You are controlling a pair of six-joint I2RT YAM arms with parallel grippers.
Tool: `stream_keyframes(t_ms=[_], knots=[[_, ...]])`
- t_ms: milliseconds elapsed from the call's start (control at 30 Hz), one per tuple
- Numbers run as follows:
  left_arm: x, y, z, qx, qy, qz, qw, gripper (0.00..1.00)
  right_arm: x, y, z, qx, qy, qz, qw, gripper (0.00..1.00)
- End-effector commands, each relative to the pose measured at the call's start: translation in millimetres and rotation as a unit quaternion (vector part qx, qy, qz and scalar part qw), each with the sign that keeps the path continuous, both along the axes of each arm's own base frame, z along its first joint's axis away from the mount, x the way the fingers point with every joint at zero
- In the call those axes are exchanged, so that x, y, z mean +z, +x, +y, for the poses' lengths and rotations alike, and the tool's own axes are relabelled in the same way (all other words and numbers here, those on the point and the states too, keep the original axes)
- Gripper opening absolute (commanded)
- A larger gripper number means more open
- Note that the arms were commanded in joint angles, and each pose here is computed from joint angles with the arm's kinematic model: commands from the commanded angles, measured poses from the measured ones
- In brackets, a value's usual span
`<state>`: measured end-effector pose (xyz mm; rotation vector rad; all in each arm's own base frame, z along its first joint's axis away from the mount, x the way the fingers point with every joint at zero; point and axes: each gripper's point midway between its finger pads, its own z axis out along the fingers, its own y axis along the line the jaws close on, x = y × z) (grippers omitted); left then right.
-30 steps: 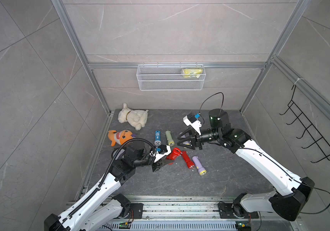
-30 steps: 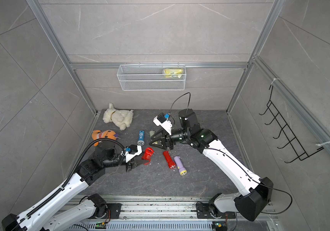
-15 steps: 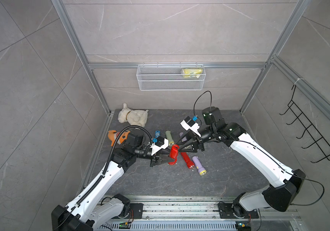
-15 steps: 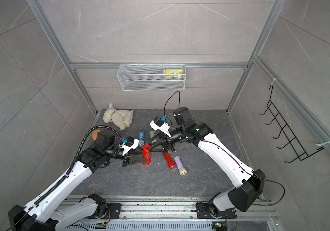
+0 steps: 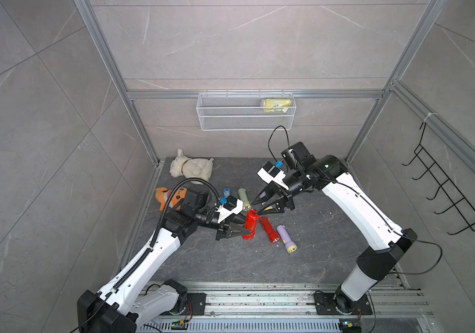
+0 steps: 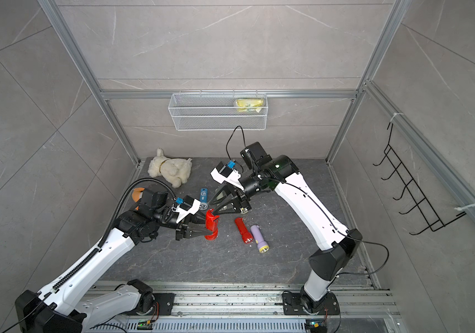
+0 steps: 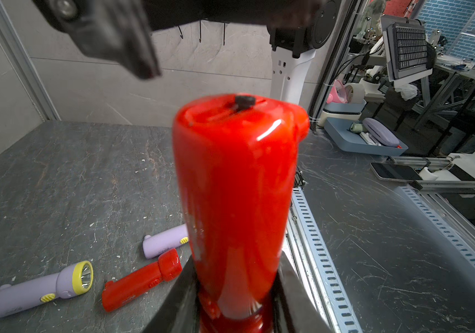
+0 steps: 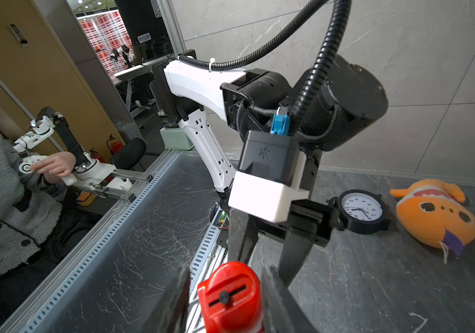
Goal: Close the plug at the bottom of the flashlight
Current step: Close the plug of the flashlight.
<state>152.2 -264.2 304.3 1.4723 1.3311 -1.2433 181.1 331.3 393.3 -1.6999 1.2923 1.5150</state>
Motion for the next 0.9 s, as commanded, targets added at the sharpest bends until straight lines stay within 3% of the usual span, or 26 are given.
stream_keyframes(t_ms=[0,867], knots=[[16.6,-9.0,3.9,-0.015,-0.020,-0.025,0.999,0.00,-3.6,-15.3,-6.3,0.031,-0.010,0.036,0.999,0.42],[12.7,-6.5,3.6,-0.011,-0.014,-0.020,1.000,0.00,-12.3,-14.2,9.0,0.048,-0.031,0.052,0.997,0.35]])
